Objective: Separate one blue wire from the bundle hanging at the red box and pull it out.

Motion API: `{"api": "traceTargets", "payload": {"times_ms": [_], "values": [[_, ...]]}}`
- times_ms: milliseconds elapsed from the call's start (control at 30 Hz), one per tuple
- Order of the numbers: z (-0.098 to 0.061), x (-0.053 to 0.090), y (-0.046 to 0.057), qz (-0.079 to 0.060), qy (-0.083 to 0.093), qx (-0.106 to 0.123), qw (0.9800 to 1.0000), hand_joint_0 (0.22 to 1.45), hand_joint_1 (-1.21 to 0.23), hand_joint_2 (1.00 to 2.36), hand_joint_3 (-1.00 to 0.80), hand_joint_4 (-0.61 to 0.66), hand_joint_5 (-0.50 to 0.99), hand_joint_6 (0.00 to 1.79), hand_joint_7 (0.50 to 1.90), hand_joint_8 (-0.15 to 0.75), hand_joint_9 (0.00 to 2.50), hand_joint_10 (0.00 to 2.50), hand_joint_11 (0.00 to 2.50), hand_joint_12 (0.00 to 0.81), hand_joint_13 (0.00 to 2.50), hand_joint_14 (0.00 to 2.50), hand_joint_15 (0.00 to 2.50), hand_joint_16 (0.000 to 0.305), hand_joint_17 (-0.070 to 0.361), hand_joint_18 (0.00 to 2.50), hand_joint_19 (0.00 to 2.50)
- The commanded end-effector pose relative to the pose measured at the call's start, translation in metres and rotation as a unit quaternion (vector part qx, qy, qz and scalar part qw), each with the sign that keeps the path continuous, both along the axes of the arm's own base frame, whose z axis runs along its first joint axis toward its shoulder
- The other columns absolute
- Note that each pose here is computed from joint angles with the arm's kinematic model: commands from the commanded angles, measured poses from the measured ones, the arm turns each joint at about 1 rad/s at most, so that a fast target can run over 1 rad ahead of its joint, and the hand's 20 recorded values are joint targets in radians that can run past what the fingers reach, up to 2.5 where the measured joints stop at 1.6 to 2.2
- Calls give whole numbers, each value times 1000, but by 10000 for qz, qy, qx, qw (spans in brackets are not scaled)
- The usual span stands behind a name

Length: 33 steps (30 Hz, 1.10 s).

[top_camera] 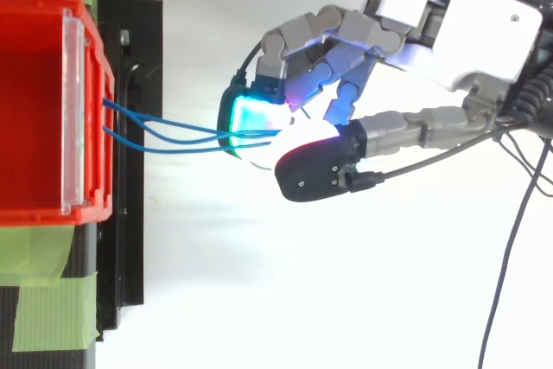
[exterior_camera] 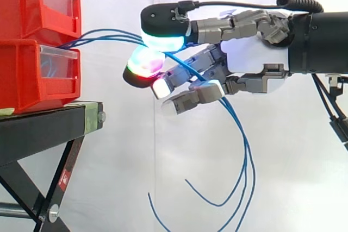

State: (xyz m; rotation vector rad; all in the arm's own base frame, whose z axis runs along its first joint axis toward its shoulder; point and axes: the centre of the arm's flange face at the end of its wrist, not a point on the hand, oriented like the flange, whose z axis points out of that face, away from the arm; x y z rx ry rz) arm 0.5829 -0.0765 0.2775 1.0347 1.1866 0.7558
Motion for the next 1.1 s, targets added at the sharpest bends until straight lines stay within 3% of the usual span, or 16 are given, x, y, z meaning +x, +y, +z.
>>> {"api": "traceTargets", "payload": {"times_ms": [0,700,1067], "values": [[2,0,0,-9,14,-112,9999,663,-778,1019,-285,184,-213,828,960,329,858,20,845,313,1449,24,1281,48,108,543,408],[1,-2,-1,-24,64,-106,9999,675,-818,1018,-305,172,-215,833,972,329,890,21,896,306,1449,24,1302,48,108,550,415],[0,-2,0,-23,85,-102,9999,674,-786,1017,-301,171,-223,843,957,325,1043,16,1214,312,1459,22,1323,48,107,553,405]]}}
